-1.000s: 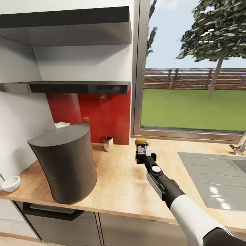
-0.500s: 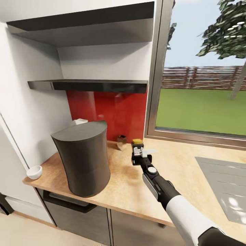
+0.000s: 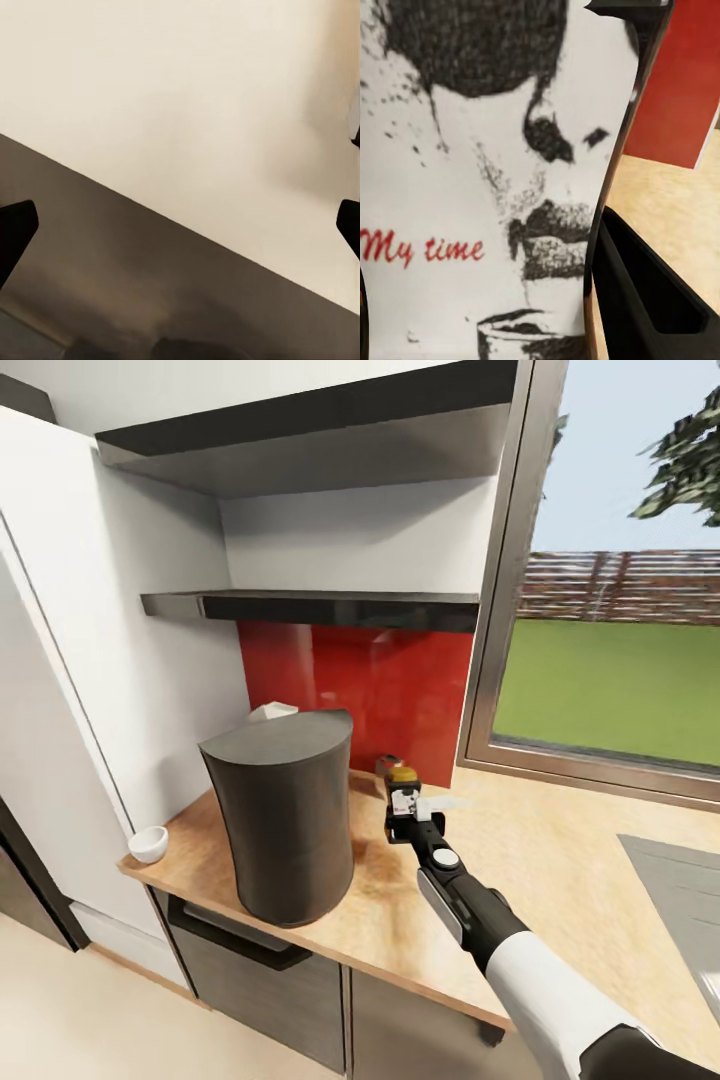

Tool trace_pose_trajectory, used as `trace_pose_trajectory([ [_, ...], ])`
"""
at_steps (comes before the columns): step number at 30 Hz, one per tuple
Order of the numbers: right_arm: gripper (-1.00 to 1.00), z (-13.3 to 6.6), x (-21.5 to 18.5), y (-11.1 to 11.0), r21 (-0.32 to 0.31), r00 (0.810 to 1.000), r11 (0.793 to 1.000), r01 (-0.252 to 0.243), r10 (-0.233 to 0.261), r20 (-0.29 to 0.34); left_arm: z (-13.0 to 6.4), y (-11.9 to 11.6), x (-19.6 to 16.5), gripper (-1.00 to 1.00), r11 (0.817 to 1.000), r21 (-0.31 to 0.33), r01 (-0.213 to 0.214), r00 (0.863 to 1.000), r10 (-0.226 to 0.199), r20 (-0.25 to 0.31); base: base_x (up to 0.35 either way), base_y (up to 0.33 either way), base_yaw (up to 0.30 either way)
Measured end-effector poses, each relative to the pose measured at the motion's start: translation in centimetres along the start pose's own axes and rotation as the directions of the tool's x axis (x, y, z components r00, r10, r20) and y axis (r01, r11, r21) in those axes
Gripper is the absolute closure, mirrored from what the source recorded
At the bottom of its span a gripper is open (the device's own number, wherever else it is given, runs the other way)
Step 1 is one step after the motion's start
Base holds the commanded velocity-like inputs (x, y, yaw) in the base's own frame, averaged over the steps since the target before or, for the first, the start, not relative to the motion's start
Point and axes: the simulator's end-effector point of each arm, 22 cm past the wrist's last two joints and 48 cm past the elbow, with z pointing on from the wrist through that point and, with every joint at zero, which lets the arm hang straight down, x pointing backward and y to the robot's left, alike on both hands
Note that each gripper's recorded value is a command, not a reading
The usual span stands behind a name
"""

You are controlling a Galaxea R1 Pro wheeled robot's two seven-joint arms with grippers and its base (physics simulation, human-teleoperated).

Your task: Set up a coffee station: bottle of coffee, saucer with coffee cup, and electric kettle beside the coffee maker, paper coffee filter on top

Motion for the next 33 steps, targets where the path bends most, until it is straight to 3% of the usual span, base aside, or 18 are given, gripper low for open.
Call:
trace_pose_trajectory([
  [7, 1.0, 0.1, 0.8, -0.9, 0.013, 1.0, 1.0, 0.013, -0.013, 0.009, 0.0, 0.0, -0.1, -1.0, 1.0, -0.001, 0.002, 1.0, -0.002, 0.002, 0.0, 0.0, 0.006],
  [11, 1.0, 0.0, 0.9, -1.5, 0.024, 0.997, 1.0, -0.001, -0.001, 0.078, 0.0, 0.0, -0.2, -1.0, 1.0, 0.0, 0.004, 1.0, -0.004, 0.004, 0.0, 0.0, 0.0],
  [14, 1.0, -0.1, 0.9, -1.5, 0.024, 0.996, 1.0, -0.006, 0.004, 0.091, 0.0, 0.0, -0.2, -1.0, 1.0, 0.0, 0.004, 1.0, -0.004, 0.003, 0.0, 0.0, 0.0],
  [23, 1.0, -0.1, 1.1, -1.4, 0.023, 0.996, 1.0, -0.008, 0.006, 0.089, 0.0, 0.0, -0.1, -1.0, 1.0, -0.001, 0.005, 1.0, -0.005, 0.0, 0.0, 0.195, 0.0],
  [33, 1.0, -0.1, 3.5, -2.2, 0.039, 0.999, 0.999, 0.006, -0.007, 0.04, 0.0, -0.1, -0.1, -1.0, 1.0, 0.002, 0.004, 1.0, -0.004, -0.001, 0.002, 0.024, 0.0],
])
